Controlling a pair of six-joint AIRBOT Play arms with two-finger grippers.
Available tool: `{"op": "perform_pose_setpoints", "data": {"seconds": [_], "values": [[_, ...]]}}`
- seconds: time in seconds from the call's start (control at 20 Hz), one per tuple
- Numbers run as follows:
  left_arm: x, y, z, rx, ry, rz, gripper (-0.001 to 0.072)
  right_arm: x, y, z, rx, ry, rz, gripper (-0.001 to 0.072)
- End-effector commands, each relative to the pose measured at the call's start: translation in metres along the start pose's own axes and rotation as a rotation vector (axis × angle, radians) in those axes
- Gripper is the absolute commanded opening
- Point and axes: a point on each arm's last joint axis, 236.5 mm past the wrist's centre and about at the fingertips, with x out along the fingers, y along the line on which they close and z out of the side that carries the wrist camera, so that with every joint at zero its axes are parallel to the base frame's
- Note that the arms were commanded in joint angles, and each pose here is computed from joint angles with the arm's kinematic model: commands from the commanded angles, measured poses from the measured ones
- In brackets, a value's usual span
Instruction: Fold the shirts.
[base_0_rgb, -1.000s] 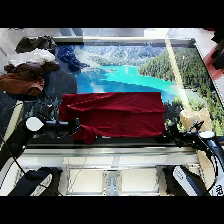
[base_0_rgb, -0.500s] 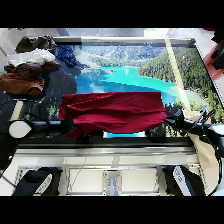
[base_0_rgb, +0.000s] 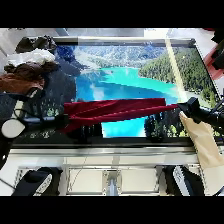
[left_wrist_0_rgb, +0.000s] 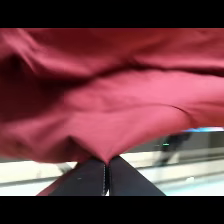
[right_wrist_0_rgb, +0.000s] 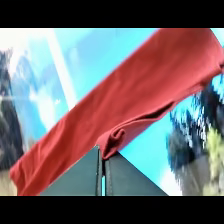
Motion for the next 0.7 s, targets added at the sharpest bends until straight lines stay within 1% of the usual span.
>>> {"op": "perform_pose_setpoints", "data": {"seconds": [0.0, 0.15, 0.3, 0.45, 0.65], "values": [[0.029, 0.024, 0.033, 0.101, 0.008, 0.105, 0.0008, 0.018, -0.001, 0.027, -0.034, -0.060, -0.004, 0.0033], [0.051, 0.043, 0.072, 0.150, -0.003, 0.206, 0.0007, 0.064, -0.008, 0.036, -0.046, -0.079, -0.030, 0.0033], [0.074, 0.045, 0.104, 0.166, -0.032, 0.218, 0.0008, 0.111, -0.017, 0.036, -0.064, -0.055, -0.069, 0.0033], [0.111, 0.056, 0.102, 0.174, 0.026, 0.232, 0.0008, 0.144, -0.024, 0.041, -0.068, -0.024, -0.095, 0.0033], [0.142, 0.072, 0.089, 0.162, 0.099, 0.251, 0.0008, 0.163, -0.030, 0.051, -0.067, -0.027, -0.113, 0.0033]]}}
